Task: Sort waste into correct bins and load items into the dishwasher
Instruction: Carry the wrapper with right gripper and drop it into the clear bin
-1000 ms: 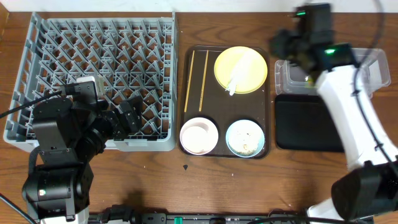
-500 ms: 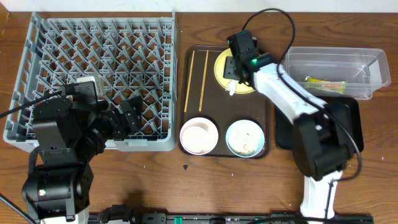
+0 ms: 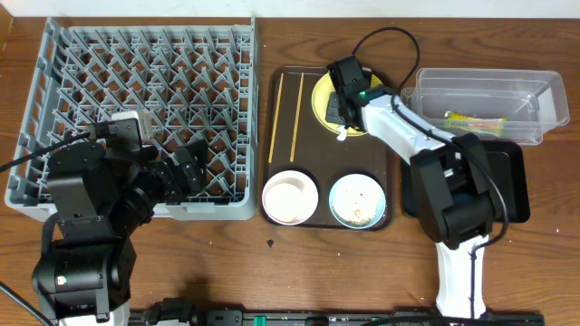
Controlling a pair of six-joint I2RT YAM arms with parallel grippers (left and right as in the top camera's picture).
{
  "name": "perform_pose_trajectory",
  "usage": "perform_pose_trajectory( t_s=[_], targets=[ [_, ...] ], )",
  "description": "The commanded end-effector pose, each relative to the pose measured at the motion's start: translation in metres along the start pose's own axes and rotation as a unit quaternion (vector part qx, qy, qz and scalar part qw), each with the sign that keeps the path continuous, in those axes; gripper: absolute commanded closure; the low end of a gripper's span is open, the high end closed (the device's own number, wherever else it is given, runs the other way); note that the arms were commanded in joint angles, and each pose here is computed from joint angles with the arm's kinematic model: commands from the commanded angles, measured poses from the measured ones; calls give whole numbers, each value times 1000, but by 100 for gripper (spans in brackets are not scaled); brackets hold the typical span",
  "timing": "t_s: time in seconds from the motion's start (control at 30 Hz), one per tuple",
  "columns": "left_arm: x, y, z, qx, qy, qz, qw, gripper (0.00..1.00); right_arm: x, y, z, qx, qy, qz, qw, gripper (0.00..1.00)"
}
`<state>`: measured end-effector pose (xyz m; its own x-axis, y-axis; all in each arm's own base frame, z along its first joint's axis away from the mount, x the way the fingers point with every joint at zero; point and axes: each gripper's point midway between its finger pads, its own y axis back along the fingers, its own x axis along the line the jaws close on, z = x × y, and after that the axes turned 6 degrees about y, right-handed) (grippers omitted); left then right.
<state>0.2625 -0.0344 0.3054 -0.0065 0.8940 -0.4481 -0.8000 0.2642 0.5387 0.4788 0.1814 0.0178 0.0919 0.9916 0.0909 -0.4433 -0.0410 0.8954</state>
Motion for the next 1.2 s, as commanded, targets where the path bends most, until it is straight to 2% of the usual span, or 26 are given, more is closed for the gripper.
perform_pose_trajectory(
  t_s=[0.0, 0.17, 0.27, 0.4, 0.5, 0.53, 0.67, 0.73, 0.8, 1.0, 1.17],
  targets=[
    [-8, 5, 5, -6, -1, -13, 1000, 8, -7, 78, 48, -61, -35, 41, 997, 99],
    [-8, 5, 5, -6, -1, -13, 1000, 8, -54, 149, 76, -97, -114, 45, 988, 99],
    [-8, 6, 5, -6, -1, -14, 1000, 8, -99, 170, 82, -108, -172, 14, 979, 99],
    [-8, 6, 5, -6, -1, -14, 1000, 8, -167, 167, 76, -100, -251, -67, 960, 99],
    [-8, 5, 5, -6, -1, -13, 1000, 8, -200, 152, 61, -75, -314, -101, 941, 99],
    [-8, 6, 5, -6, -1, -13, 1000, 8, -208, 144, 56, -66, -331, -106, 935, 98],
    [-8, 6, 5, -6, -1, -14, 1000, 8, -231, 121, 49, -48, -358, -124, 924, 71],
    [-8, 6, 5, -6, -1, -14, 1000, 8, -229, 117, 54, -45, -326, -105, 938, 52],
    [-8, 6, 5, -6, -1, -14, 1000, 8, -216, 121, 63, -48, -274, -65, 958, 44],
    [-8, 6, 5, -6, -1, -14, 1000, 8, -160, 175, 82, -78, -155, 67, 983, 46],
    [-5, 5, -4, 13, 6, -7, 1000, 8, -89, 228, 78, -112, -13, 165, 980, 45]
  ],
)
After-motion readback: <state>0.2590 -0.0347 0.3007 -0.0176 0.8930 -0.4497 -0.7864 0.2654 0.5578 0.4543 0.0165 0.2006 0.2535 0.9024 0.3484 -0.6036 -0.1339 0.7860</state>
